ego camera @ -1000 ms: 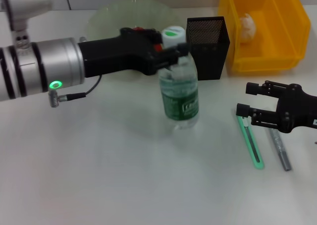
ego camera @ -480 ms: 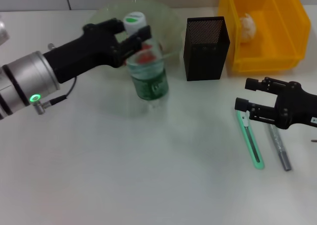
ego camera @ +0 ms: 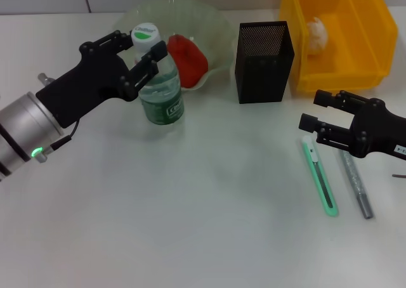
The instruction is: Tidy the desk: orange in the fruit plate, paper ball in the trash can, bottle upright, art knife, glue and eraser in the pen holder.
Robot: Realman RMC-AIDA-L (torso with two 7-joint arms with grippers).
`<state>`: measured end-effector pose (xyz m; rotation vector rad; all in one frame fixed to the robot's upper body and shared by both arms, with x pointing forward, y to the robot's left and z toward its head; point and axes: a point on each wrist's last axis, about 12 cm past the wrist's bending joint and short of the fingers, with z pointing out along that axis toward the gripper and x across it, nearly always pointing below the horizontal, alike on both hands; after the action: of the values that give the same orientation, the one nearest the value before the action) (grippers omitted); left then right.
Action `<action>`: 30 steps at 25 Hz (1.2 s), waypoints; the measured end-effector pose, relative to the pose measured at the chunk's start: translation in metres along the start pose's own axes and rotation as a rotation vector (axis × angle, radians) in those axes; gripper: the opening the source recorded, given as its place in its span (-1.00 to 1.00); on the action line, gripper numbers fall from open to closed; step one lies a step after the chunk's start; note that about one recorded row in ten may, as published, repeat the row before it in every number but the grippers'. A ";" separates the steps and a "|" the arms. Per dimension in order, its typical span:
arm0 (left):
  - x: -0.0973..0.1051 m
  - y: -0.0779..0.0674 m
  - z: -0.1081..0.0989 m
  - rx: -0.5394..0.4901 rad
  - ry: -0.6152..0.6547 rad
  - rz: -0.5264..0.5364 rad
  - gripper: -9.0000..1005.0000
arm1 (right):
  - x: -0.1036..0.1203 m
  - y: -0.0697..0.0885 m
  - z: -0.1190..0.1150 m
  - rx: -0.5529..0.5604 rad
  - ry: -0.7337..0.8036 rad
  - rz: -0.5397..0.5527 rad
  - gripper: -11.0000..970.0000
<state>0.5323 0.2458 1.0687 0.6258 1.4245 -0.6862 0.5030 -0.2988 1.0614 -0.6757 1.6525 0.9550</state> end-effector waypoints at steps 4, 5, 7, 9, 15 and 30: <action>0.005 -0.001 -0.003 -0.015 0.000 0.014 -0.03 | 0.001 0.000 0.000 -0.001 -0.001 -0.002 0.46; 0.007 -0.002 -0.003 -0.017 0.003 0.017 -0.03 | 0.001 0.001 0.000 -0.001 -0.002 -0.002 0.46; 0.010 -0.003 -0.003 -0.019 0.011 0.014 -0.03 | 0.001 0.001 0.000 -0.001 -0.003 -0.001 0.46; 0.012 -0.003 -0.003 -0.019 0.016 0.008 -0.03 | 0.003 0.002 0.001 -0.004 -0.005 0.001 0.46; 0.015 -0.004 -0.004 -0.027 0.018 -0.004 -0.02 | 0.005 0.004 0.004 -0.007 -0.023 -0.005 0.46; 0.016 -0.010 -0.016 -0.041 -0.060 -0.008 0.18 | 0.005 0.004 0.002 0.004 -0.043 -0.013 0.45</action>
<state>0.5143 0.2504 1.0520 0.5634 1.3827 -0.6753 0.4990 -0.2946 1.0573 -0.6584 1.6098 0.9510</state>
